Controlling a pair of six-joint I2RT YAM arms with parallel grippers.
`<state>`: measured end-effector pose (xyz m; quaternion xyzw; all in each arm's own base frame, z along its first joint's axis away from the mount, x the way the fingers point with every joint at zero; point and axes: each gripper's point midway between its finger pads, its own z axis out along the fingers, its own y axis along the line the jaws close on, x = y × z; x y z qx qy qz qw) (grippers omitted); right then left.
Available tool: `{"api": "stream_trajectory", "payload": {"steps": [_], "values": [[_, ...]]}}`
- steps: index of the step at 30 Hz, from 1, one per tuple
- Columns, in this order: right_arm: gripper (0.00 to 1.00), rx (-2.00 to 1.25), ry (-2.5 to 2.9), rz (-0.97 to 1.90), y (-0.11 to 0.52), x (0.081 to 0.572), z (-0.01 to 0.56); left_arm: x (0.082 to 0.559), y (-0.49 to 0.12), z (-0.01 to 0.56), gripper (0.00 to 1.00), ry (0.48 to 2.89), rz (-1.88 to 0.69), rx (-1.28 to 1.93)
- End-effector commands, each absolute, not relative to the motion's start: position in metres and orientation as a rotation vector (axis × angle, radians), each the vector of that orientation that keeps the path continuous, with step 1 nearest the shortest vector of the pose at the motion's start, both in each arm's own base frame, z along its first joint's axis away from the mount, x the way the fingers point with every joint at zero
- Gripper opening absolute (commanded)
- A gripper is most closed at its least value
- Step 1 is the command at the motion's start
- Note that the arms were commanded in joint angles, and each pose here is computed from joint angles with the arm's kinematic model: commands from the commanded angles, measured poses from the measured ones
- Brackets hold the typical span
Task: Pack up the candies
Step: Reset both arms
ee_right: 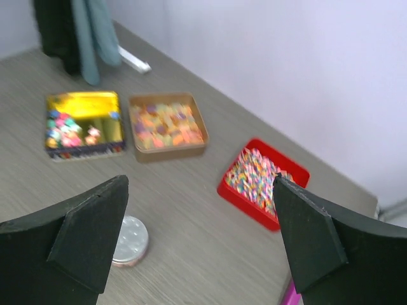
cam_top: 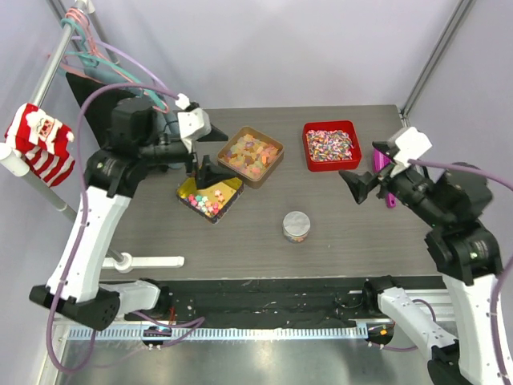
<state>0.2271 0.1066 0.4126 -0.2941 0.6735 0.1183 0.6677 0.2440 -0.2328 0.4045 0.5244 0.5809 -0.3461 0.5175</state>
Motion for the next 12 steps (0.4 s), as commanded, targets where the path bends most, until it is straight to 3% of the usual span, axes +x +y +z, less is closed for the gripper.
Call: {"api": "stream_trajectory", "payload": {"steps": [1,6,12], "values": [[1.00,-0.762,1.401,0.410,0.126,0.185,0.456,0.178,-0.221,0.451,1.00,1.314,-0.948,1.245],[1.00,-0.824,1.326,0.432,0.130,0.158,0.482,0.163,-0.202,0.488,1.00,1.263,-0.818,1.120],[1.00,-0.852,1.305,0.484,0.137,0.152,0.482,0.158,-0.200,0.489,1.00,1.283,-0.830,1.104]]}}
